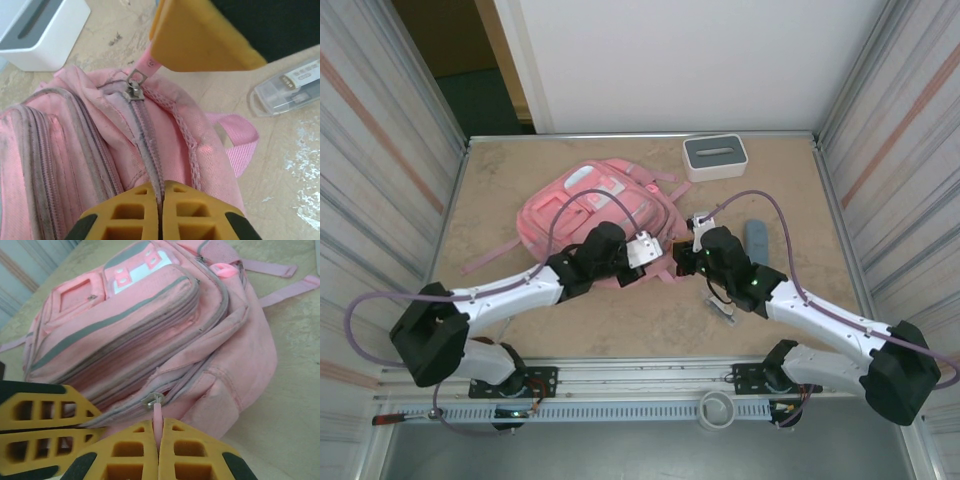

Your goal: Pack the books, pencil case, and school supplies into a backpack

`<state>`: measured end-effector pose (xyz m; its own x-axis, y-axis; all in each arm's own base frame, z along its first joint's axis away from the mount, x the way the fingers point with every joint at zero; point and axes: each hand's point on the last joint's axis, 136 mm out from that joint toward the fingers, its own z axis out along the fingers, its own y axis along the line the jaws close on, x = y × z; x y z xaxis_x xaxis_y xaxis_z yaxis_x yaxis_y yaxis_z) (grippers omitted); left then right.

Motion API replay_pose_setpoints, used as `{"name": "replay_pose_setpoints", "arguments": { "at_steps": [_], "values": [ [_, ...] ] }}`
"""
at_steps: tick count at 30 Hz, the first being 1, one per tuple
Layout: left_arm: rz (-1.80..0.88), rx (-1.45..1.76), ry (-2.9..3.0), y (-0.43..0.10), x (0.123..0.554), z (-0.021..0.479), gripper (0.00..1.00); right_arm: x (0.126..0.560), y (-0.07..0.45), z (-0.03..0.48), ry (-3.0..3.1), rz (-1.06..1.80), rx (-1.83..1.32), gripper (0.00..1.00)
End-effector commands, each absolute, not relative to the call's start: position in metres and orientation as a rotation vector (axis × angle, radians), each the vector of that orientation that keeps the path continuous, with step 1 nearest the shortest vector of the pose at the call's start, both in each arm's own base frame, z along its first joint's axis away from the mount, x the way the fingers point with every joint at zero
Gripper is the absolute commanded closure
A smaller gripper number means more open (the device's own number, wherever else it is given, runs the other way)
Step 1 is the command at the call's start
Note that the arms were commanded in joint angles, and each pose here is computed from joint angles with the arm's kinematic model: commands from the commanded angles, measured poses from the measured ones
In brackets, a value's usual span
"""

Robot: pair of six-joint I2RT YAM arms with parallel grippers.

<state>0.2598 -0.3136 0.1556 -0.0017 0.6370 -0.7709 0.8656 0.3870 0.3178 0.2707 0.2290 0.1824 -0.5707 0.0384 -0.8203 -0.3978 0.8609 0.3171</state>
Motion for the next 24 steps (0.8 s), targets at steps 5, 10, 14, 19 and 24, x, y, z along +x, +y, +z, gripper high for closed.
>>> {"name": "replay_pose_setpoints", "arguments": {
  "at_steps": [5, 10, 14, 19, 24],
  "values": [
    [-0.383, 1.11, 1.668, -0.259, 0.259, 0.188, 1.0, 0.312, 0.166, 0.182, 2.101, 0.367, -0.006, 1.0],
    [-0.344, 1.005, 1.718, -0.222, 0.266, 0.188, 0.96, 0.318, 0.193, 0.187, 2.089, 0.468, -0.06, 1.0],
    [-0.388, 1.026, 1.704, -0.228, 0.262, 0.189, 0.79, 0.313, 0.216, 0.192, 2.075, 0.541, -0.117, 1.0],
    [-0.457, 1.099, 1.708, -0.248, 0.255, 0.196, 0.54, 0.301, 0.237, 0.206, 2.045, 0.64, -0.153, 1.0],
    [-0.45, 1.19, 1.688, -0.28, 0.251, 0.197, 0.42, 0.292, 0.249, 0.222, 2.014, 0.714, -0.175, 1.0]
  ]
}}
